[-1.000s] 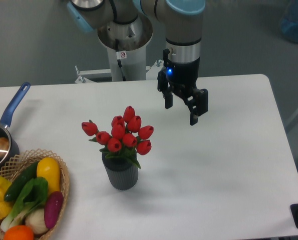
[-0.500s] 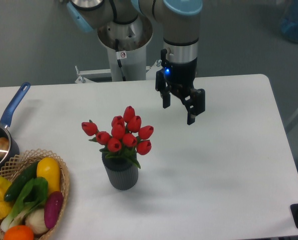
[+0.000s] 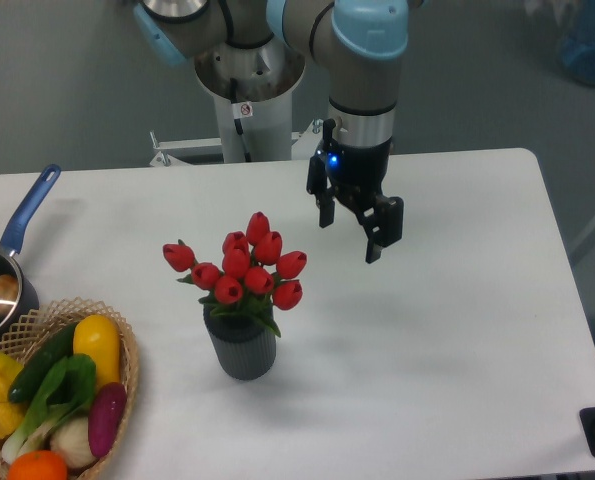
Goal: Pick up the flowers from the vase
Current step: 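Rotate the open gripper and move it toward the red tulip bouquet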
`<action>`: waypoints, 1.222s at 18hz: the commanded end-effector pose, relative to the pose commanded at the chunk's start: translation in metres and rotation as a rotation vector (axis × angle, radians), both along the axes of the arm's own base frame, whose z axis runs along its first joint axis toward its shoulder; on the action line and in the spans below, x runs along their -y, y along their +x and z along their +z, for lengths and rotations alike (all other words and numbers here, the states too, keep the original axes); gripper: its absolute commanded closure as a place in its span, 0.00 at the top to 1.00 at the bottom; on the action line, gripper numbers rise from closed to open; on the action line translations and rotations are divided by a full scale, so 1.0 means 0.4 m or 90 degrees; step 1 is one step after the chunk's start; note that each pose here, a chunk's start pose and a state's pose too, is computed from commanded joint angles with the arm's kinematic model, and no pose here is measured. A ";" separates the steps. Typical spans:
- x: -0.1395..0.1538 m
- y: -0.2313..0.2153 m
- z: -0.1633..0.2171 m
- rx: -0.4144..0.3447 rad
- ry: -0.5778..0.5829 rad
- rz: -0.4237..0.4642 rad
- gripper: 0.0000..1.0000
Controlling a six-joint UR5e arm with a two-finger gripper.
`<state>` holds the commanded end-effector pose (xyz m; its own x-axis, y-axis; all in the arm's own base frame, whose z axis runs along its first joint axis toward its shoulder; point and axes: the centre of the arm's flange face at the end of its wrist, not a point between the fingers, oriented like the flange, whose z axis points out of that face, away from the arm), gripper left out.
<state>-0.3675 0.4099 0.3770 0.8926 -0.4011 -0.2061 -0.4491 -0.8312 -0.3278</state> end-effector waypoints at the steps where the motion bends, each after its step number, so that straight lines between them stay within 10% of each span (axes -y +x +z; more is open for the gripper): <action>1: 0.022 -0.004 -0.022 0.017 0.006 0.006 1.00; 22: 0.036 -0.025 -0.171 0.326 0.329 0.023 1.00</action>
<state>-0.3774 0.3954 0.3086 0.9389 -0.3333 0.0861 -0.1087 -0.5245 -0.8444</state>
